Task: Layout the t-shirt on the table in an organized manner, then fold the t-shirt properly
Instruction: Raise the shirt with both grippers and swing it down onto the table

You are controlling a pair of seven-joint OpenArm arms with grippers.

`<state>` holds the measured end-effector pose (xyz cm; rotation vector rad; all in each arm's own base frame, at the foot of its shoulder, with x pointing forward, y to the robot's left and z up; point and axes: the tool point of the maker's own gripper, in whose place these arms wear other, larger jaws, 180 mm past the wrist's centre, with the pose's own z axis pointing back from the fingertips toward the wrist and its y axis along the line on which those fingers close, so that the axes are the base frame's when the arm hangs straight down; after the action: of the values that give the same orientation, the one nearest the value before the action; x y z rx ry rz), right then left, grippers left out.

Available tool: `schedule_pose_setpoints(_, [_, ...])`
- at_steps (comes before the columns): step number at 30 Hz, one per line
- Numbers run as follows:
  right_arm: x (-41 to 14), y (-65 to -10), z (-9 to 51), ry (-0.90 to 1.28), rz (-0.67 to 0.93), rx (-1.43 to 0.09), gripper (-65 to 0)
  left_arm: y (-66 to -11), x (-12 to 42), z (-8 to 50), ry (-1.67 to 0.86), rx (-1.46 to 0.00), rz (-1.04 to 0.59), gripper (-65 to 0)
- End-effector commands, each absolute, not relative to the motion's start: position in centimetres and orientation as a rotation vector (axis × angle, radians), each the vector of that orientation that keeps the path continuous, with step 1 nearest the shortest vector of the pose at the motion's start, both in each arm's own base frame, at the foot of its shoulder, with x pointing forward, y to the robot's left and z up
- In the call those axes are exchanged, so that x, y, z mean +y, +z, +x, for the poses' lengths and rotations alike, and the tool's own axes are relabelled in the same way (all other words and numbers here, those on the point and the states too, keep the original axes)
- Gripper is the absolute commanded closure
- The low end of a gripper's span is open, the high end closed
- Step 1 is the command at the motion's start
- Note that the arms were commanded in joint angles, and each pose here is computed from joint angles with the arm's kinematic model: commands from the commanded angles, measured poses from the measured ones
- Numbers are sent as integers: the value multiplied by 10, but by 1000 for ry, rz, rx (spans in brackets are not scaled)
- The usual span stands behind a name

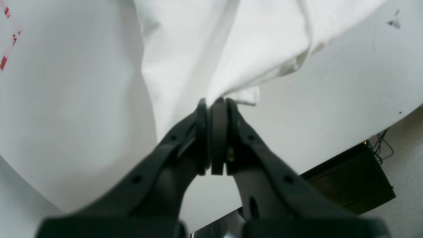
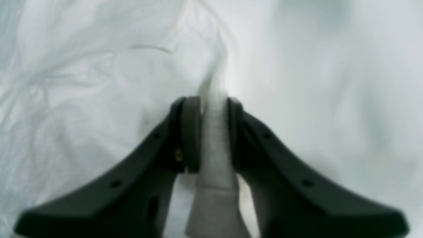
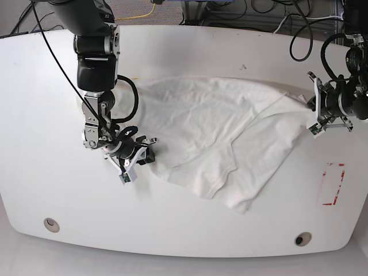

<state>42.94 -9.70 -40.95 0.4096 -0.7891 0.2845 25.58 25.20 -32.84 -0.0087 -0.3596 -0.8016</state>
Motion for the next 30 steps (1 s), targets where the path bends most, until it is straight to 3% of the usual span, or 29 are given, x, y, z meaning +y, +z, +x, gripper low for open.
schedule_pose_setpoints(1, [-96, -383, 449, 293, 421, -868, -70, -318, 257, 262, -809, -382, 18, -1])
schedule_pose_setpoints(5, [-95, -380, 451, 298, 417, -874, -62, -318, 257, 262, -809, -382, 18, -1])
schedule_pose_setpoints(9, [-97, -358, 462, 321, 396, -915, 0, -318, 257, 263, -809, -384, 17, 0])
schedule_pose_setpoints(19, [-105, -272, 478, 436, 268, -1040, 0, -296, 257, 287, -809, -459, 49, 0])
schedule_pose_setpoints(26, [-113, -201, 487, 467, 160, -1148, 0, -238, 251, 338, -809, -646, 111, 0])
schedule_pose_setpoints(30, [-123, -159, 495, 481, 101, -1219, 0, -174, 249, 376, -805, -820, 181, 0])
